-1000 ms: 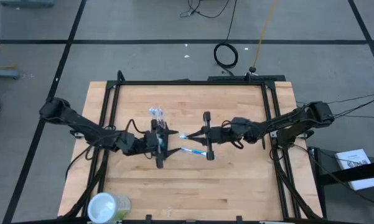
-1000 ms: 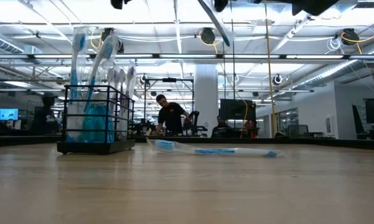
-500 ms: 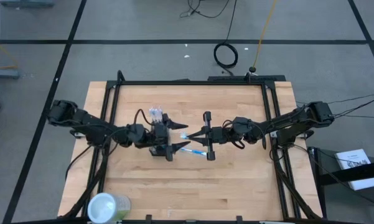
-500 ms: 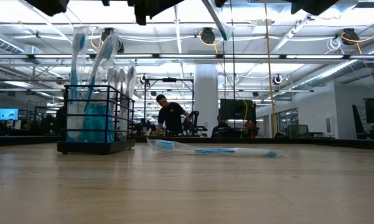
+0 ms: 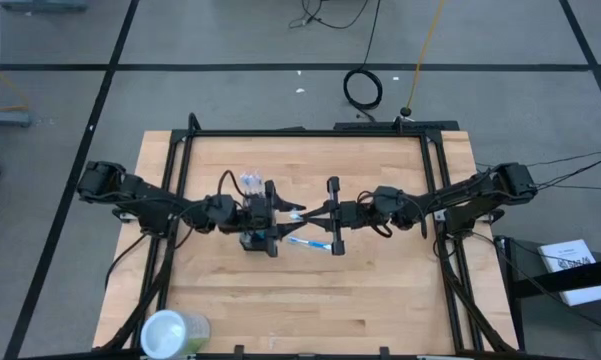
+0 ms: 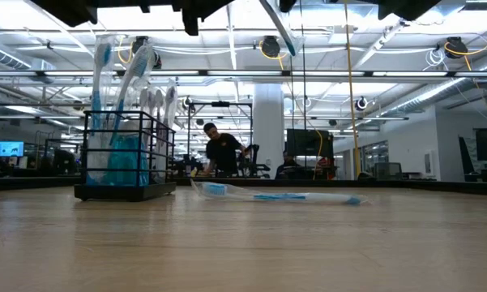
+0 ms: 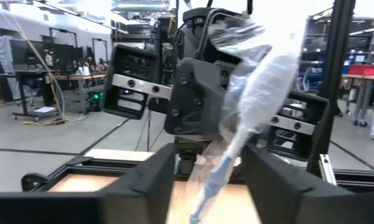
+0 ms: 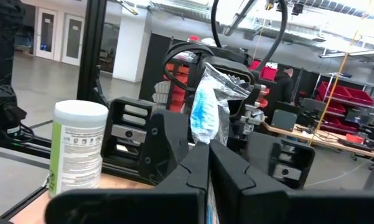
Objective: Pick & Place toothbrushing station
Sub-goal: Put the left blue toothbrush into the bottom compartment of the mesh organizer
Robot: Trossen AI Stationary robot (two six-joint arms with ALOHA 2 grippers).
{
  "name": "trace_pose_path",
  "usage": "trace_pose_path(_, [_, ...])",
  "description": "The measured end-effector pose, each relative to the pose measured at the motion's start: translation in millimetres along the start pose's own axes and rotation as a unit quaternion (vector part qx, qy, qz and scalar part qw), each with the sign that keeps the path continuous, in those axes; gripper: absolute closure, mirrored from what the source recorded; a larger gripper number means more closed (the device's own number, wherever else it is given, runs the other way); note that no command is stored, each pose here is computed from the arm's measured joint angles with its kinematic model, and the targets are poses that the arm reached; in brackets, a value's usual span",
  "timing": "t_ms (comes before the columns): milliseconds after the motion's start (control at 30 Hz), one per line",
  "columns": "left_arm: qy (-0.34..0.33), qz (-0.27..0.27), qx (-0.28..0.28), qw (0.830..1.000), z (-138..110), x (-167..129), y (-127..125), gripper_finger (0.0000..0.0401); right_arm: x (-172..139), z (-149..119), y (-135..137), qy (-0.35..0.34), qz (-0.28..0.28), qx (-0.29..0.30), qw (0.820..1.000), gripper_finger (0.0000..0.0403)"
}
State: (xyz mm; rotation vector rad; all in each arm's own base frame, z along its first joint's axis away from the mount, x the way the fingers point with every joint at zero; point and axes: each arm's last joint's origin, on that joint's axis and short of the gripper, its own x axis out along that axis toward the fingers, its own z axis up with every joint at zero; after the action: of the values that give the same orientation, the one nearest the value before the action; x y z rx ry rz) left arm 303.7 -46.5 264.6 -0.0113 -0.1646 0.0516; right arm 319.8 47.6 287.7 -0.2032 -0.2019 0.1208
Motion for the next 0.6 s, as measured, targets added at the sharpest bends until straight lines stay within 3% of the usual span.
trace_pose_path(267, [-0.007, 0.0, -0.003, 1.0, 1, 0, 1, 0.0382, 0, -1, 0, 0.011, -0.001, 0.017, 1.0, 0.0402])
trace_pose_path(433, [-0.006, 0.001, -0.006, 1.0, 4, -3, -3, 0.0372, 0, -3, 1, 0.023, 0.006, 0.033, 0.999, 0.0394])
trace_pose_path(600, [0.022, 0.031, -0.003, 0.999, 16, -16, -12, 0.0389, -7, -1, 2, 0.067, 0.003, 0.005, 0.998, 0.0346])
